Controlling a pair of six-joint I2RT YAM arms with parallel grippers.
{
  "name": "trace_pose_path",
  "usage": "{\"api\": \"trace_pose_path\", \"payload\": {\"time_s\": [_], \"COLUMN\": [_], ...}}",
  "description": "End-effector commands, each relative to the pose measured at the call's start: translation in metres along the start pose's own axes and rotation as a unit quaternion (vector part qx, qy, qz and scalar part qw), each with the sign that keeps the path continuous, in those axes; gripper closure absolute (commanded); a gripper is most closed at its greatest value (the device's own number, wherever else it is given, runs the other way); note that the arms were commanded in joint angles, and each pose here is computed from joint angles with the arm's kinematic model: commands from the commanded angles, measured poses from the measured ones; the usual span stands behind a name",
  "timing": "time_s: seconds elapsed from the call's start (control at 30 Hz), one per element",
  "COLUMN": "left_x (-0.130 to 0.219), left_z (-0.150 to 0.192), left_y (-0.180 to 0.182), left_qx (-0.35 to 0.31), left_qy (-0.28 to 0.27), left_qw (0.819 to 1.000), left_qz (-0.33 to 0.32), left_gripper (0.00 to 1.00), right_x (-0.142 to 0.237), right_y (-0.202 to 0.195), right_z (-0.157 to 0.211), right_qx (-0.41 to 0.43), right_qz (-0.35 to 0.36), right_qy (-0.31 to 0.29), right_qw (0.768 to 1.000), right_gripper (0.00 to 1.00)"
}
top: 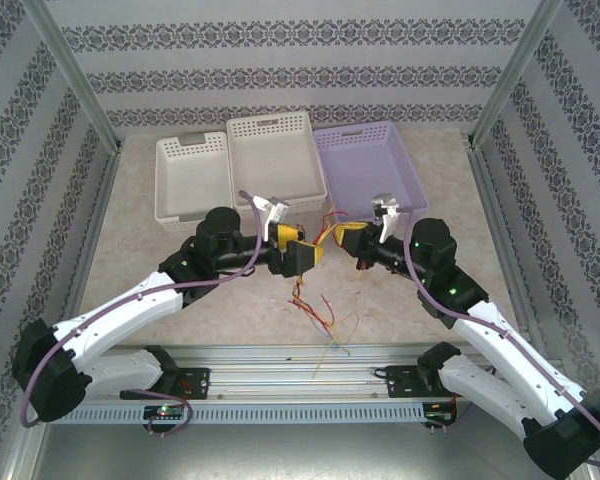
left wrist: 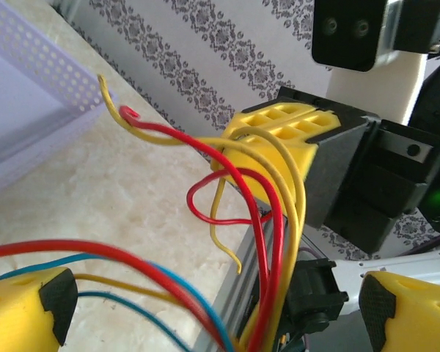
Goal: Untangle the cables
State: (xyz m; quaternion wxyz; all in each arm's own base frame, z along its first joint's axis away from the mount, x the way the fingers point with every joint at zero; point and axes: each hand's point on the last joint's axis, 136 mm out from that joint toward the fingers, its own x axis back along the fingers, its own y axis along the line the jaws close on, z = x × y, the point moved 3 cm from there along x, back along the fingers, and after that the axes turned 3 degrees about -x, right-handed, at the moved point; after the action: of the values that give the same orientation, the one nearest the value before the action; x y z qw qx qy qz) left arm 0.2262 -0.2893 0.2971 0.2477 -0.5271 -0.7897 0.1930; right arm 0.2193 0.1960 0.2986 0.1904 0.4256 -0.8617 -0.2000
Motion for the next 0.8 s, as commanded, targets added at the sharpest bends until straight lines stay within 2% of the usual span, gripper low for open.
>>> {"api": "trace_pose_path", "payload": {"time_s": [0.0,0.2,0.43,0.77], "left_x": [0.002,0.008,0.028,0.008], "left_z": [-0.027,-0.019,-0.032,-0.028], "left_y": [-0.019,-0.016,-0.017,-0.008], "left_qx": [-0.016,-0.022,-0.027,-0.008], "left_qy": [-0.025,-0.016,-0.068,-0.029], "left_qw": [0.999,0.999,0.997,1.000], "left_qz": [0.038,0.025,0.003,0.005], "left_gripper": [0.00,0.01,0.01,0.00], "right_x": [0.001,0.000,0.002,0.000], "right_y": [0.014,0.014,0.017,0.027], "right_z": [-0.015,-0.012,-0.009,-0.010], "right_qx": [0.031,0.036,0.041,0.054], "right_qz": [-0.016,-0.013,-0.022,-0.037], "right_qy": [-0.020,-0.015,-0.016,-0.014], "right_qw": [0.999,0.999,0.999,0.998], "right_gripper": [1.00,1.00,1.00,1.00]}}
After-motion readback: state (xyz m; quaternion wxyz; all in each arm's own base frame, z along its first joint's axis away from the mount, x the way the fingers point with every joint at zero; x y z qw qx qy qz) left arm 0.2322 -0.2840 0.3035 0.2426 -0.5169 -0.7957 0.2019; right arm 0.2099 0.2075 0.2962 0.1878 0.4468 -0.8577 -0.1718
